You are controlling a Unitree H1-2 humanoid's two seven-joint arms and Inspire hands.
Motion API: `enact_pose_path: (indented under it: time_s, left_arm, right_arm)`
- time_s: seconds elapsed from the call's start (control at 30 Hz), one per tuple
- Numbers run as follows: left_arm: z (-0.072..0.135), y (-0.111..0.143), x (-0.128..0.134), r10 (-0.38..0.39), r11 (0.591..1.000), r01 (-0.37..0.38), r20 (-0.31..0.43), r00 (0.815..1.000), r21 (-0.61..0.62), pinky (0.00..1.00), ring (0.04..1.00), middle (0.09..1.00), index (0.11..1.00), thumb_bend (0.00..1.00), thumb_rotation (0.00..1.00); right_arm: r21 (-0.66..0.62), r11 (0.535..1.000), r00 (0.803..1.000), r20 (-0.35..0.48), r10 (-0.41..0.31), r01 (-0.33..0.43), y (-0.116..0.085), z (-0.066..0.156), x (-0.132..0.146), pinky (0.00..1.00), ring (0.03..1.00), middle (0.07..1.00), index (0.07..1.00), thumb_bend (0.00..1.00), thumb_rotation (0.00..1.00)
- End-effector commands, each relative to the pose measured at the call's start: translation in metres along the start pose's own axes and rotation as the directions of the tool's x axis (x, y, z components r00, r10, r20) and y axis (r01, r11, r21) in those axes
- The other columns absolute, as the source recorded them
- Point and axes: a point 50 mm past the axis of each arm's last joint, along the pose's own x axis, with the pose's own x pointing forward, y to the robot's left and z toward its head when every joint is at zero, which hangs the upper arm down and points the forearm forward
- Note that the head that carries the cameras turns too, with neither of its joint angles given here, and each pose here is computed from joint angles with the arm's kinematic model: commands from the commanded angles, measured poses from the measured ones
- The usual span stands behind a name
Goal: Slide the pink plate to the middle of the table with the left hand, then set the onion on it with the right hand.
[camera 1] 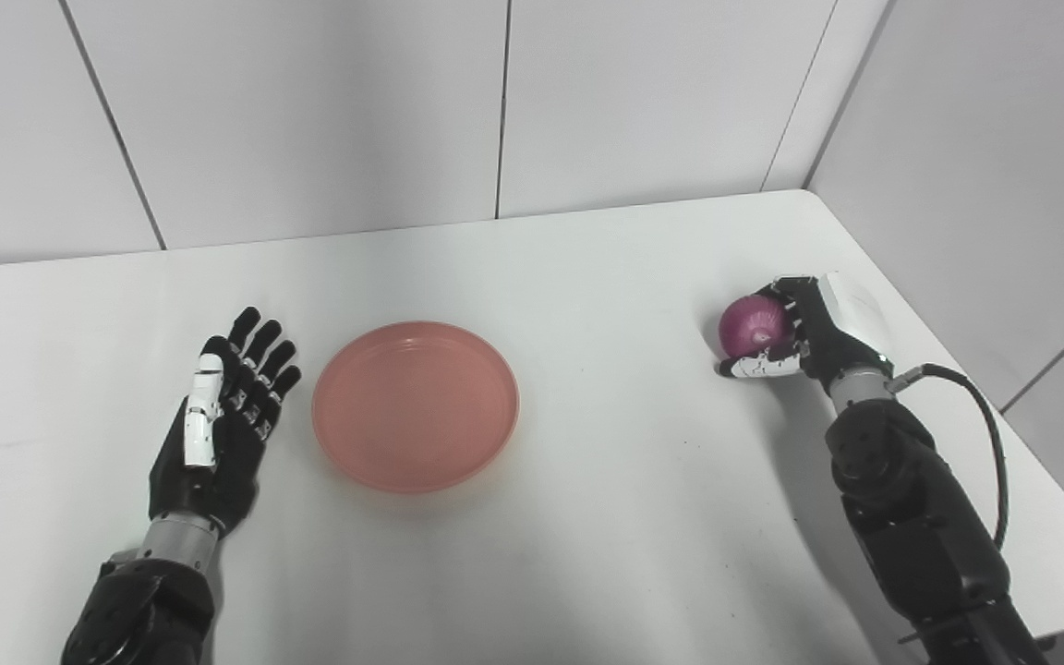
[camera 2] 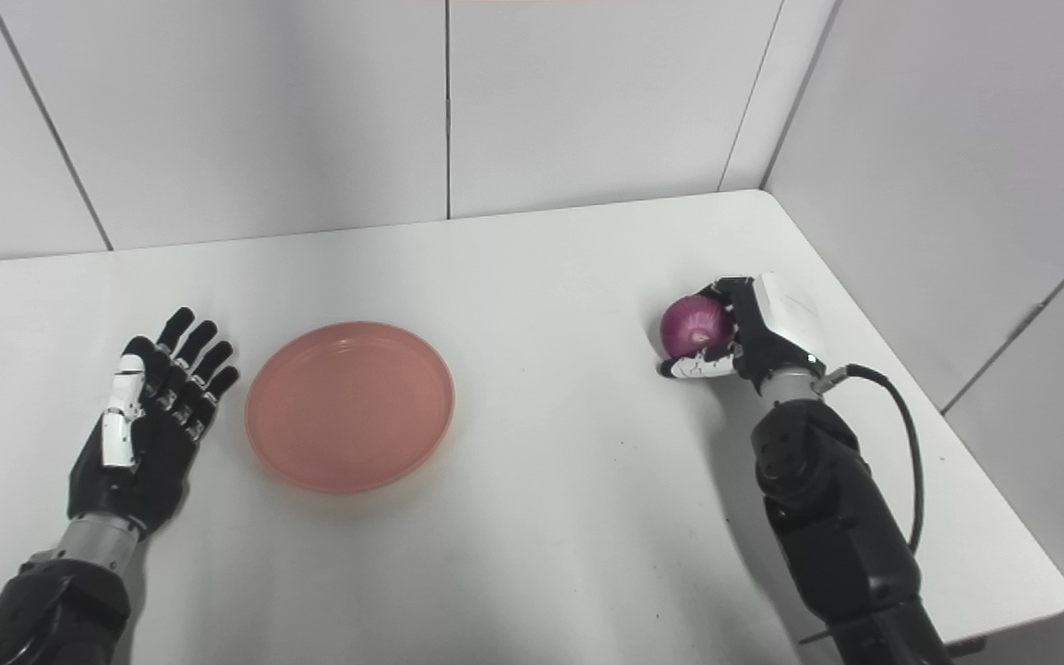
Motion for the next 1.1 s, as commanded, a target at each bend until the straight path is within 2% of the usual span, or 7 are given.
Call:
enact_pose_path:
  time_s: [0.0, 0.2, 0.47, 0.87, 1.07]
  left_arm:
    - [-0.005, 0.005, -0.003, 0.017, 1.0, -0.017, -0.027, 1.0, 0.002, 0.97, 0.965, 0.976, 0.954, 0.47, 1.0]
    - [-0.004, 0.003, -0.003, 0.021, 1.0, -0.021, -0.03, 0.999, 0.003, 0.96, 0.959, 0.972, 0.953, 0.47, 1.0]
    - [-0.005, 0.001, -0.003, 0.019, 1.0, -0.019, -0.032, 0.999, 0.0, 0.96, 0.959, 0.972, 0.959, 0.46, 1.0]
    - [-0.007, -0.005, -0.003, 0.019, 1.0, -0.019, -0.034, 0.999, 0.002, 0.95, 0.961, 0.973, 0.962, 0.48, 1.0]
    - [-0.009, -0.012, -0.004, 0.02, 1.0, -0.02, -0.034, 0.999, 0.0, 0.95, 0.955, 0.965, 0.952, 0.47, 1.0]
  right_arm:
    - [0.0, 0.996, 0.994, 0.074, -0.084, 0.084, -0.019, 0.011, 0.004, 0.46, 0.54, 0.588, 0.489, 0.52, 0.13]
    - [0.017, 0.995, 0.99, 0.097, -0.104, 0.103, -0.024, 0.025, 0.002, 0.46, 0.533, 0.58, 0.489, 0.52, 0.13]
    - [0.037, 0.99, 0.974, 0.177, -0.143, 0.139, -0.032, 0.05, -0.003, 0.44, 0.508, 0.562, 0.489, 0.51, 0.13]
    - [0.07, 0.989, 0.947, 0.286, -0.143, 0.129, -0.036, 0.089, -0.007, 0.44, 0.508, 0.566, 0.49, 0.51, 0.13]
    - [0.092, 0.99, 0.926, 0.354, -0.131, 0.105, -0.03, 0.118, -0.008, 0.42, 0.495, 0.556, 0.49, 0.52, 0.13]
